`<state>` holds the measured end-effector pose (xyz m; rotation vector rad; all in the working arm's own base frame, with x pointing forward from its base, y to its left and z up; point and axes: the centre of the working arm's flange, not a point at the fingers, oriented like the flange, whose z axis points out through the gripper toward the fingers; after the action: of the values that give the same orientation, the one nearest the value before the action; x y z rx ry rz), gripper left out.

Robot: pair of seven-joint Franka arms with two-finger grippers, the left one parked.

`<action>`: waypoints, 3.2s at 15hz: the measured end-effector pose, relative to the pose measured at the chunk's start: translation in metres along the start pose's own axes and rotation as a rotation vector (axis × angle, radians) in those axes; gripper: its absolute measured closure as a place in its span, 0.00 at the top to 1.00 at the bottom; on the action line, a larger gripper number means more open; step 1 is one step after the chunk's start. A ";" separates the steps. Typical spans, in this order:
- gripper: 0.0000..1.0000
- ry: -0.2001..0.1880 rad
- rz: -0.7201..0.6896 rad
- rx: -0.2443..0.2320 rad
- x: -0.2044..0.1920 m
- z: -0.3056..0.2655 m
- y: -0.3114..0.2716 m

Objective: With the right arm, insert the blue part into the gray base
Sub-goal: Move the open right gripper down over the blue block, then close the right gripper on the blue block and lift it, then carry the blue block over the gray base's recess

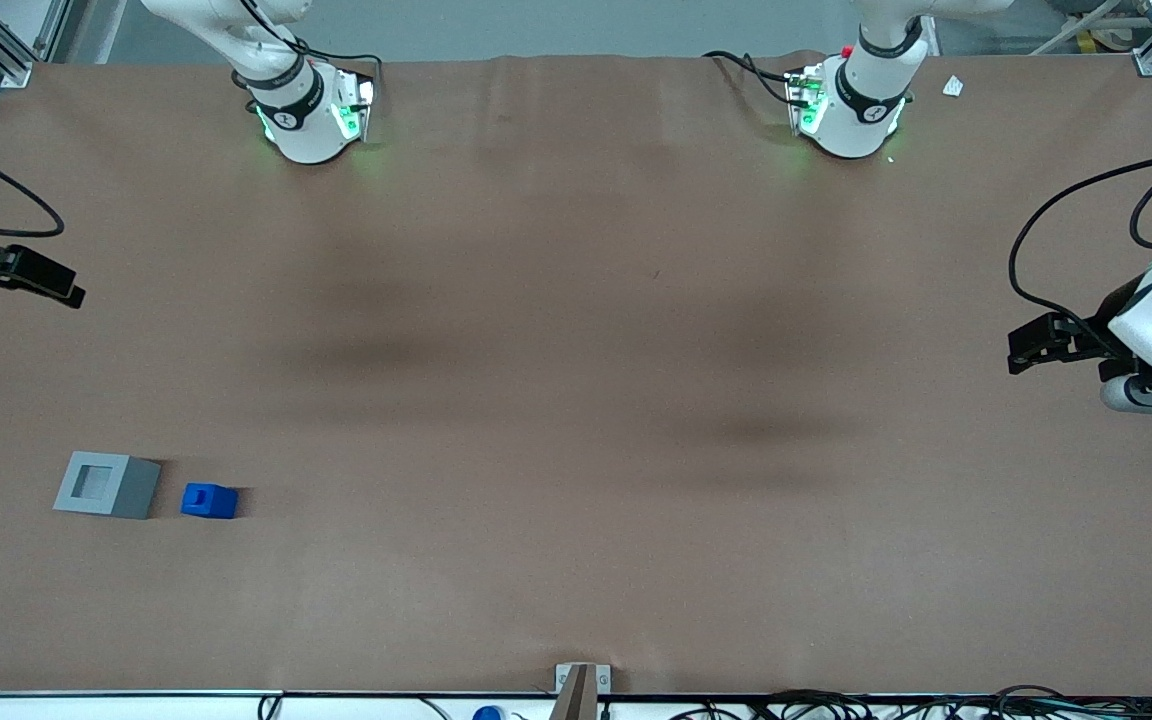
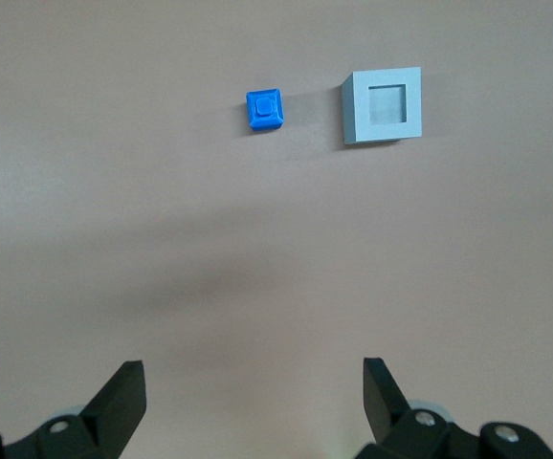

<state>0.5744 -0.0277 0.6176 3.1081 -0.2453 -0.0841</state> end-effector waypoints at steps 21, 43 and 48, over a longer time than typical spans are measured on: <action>1.00 0.072 -0.023 0.001 0.144 0.277 0.010; 0.51 0.115 -0.086 0.007 0.163 0.382 -0.003; 0.51 0.068 -0.075 0.002 0.166 0.345 0.026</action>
<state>0.7153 -0.0855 0.2655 3.1146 -0.1268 0.0204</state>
